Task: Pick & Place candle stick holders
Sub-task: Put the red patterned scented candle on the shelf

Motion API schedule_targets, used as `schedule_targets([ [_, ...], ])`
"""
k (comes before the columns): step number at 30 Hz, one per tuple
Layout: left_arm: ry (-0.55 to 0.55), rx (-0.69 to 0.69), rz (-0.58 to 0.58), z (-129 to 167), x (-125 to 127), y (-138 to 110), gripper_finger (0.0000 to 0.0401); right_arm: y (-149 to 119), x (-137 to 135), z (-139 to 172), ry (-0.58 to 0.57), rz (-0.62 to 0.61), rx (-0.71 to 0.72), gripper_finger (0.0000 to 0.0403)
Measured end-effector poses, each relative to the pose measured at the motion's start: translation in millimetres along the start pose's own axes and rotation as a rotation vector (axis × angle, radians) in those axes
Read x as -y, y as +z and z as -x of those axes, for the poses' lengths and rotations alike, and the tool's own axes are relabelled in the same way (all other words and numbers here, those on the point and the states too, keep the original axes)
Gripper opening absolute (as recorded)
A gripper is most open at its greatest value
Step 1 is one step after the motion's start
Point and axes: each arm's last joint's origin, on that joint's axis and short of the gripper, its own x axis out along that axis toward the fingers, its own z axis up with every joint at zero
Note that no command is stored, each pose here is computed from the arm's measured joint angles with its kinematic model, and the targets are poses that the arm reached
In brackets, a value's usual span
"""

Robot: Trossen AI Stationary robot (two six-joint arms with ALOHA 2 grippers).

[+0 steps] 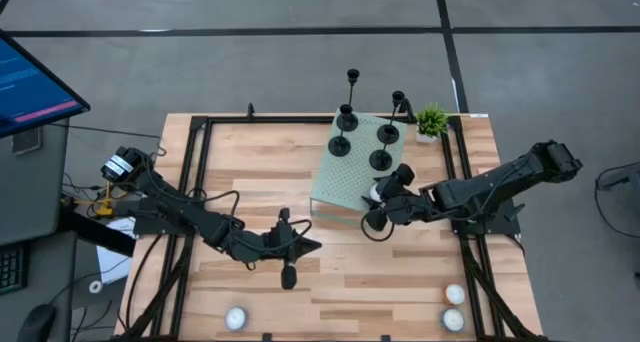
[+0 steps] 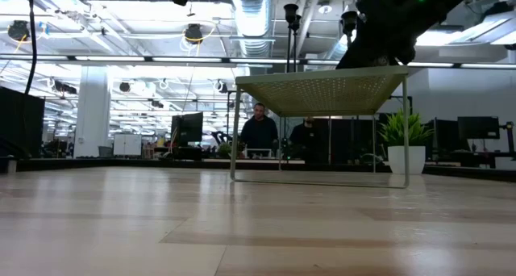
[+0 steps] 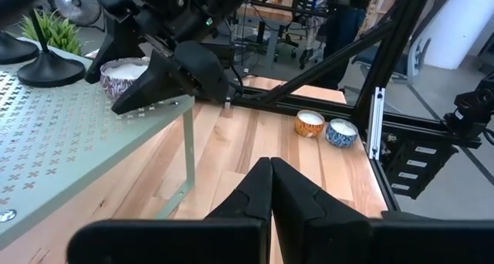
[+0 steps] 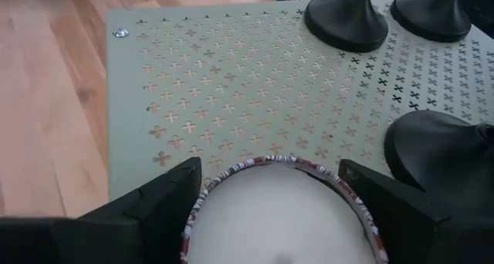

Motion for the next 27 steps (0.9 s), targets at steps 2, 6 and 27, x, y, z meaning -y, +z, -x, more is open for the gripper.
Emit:
schedule_targets([
  [2,0.0,0.0,0.0,0,0,0,0.0003,0,0,0,0.0,0.003,-0.002,0.0296],
  [6,0.0,0.0,0.0,0,0,0,0.0003,8,2,7,0.032,0.005,0.019,0.0297],
  [27,0.002,0.07,0.05,20,0,21,0.0003,-12,23,106,0.069,-0.111,0.033,0.0064],
])
